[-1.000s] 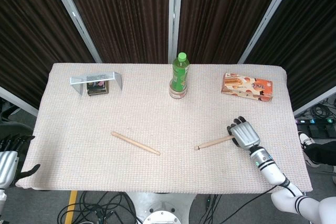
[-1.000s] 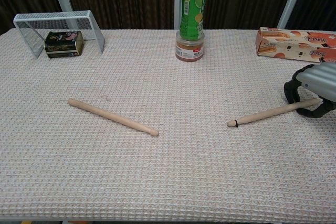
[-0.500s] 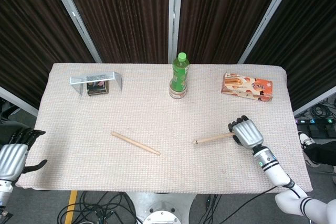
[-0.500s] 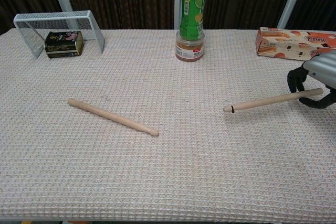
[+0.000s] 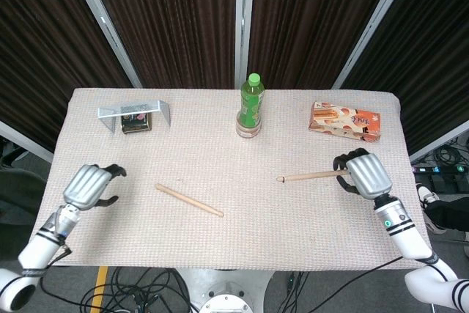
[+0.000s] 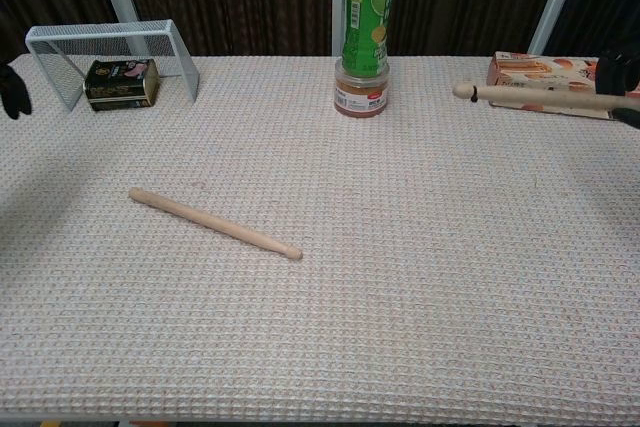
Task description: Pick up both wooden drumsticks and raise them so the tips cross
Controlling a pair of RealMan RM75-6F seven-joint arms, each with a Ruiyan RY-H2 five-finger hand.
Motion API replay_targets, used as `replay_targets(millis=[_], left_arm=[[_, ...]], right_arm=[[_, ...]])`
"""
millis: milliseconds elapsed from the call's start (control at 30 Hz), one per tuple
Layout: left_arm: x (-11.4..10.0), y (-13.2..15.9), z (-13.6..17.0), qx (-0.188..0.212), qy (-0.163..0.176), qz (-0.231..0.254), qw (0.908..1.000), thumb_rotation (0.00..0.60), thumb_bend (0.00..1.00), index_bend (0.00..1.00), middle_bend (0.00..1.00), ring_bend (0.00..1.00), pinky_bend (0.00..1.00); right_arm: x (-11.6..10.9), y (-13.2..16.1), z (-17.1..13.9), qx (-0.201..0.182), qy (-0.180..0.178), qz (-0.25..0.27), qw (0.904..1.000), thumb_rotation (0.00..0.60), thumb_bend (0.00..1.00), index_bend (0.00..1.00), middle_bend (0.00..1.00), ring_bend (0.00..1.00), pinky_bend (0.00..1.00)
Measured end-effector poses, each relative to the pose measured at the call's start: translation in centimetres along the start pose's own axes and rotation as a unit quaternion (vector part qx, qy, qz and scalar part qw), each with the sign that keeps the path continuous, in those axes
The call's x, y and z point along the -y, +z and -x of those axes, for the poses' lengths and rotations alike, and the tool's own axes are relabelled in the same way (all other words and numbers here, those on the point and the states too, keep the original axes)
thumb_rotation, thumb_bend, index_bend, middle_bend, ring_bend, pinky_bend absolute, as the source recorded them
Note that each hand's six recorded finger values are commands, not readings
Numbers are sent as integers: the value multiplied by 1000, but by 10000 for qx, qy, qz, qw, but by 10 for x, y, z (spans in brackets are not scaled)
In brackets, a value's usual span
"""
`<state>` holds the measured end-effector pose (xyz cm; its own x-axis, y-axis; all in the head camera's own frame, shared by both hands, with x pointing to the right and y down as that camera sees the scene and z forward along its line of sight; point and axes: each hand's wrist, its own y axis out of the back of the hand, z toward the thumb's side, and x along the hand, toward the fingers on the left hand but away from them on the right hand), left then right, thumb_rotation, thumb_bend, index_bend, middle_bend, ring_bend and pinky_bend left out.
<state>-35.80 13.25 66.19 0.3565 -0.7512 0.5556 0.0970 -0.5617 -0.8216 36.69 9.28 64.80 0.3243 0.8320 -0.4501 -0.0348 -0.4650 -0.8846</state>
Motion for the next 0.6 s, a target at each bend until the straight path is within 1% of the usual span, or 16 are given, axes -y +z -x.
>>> replay_targets(millis=[33, 100, 200, 367, 433, 533, 600], left_arm=[[4, 10, -11, 131, -29, -78, 9999, 600, 220, 399, 424, 708, 676], [8, 22, -23, 288, -46, -212, 9993, 600, 219, 401, 423, 712, 680], [14, 35, -39, 455, -46, -556, 9974, 600, 220, 423, 424, 723, 682], [30, 63, -68, 704, -137, -1156, 9907, 600, 218, 433, 442, 737, 689], [36, 72, -78, 735, -172, -1261, 9891, 600, 218, 441, 459, 747, 691], [41, 79, -87, 726, -211, -1387, 9874, 600, 218, 443, 463, 750, 691], [43, 81, -91, 702, -260, -1387, 9875, 600, 219, 442, 463, 751, 692]], right_arm=[[-6, -2, -1, 43, -10, 14, 10000, 600, 464, 780, 630, 436, 349], [-16, -8, -2, 164, -12, 8, 9999, 600, 464, 781, 630, 437, 348], [-21, -15, -5, 326, 60, 11, 9994, 600, 464, 781, 630, 437, 349], [-18, -22, -9, 452, 175, 41, 9988, 600, 463, 781, 630, 437, 348], [-16, -23, -9, 470, 204, 52, 9987, 600, 463, 781, 630, 437, 348], [-13, -25, -9, 487, 247, 75, 9985, 600, 464, 779, 628, 437, 348], [-12, -25, -8, 485, 261, 99, 9984, 600, 464, 777, 626, 436, 348]])
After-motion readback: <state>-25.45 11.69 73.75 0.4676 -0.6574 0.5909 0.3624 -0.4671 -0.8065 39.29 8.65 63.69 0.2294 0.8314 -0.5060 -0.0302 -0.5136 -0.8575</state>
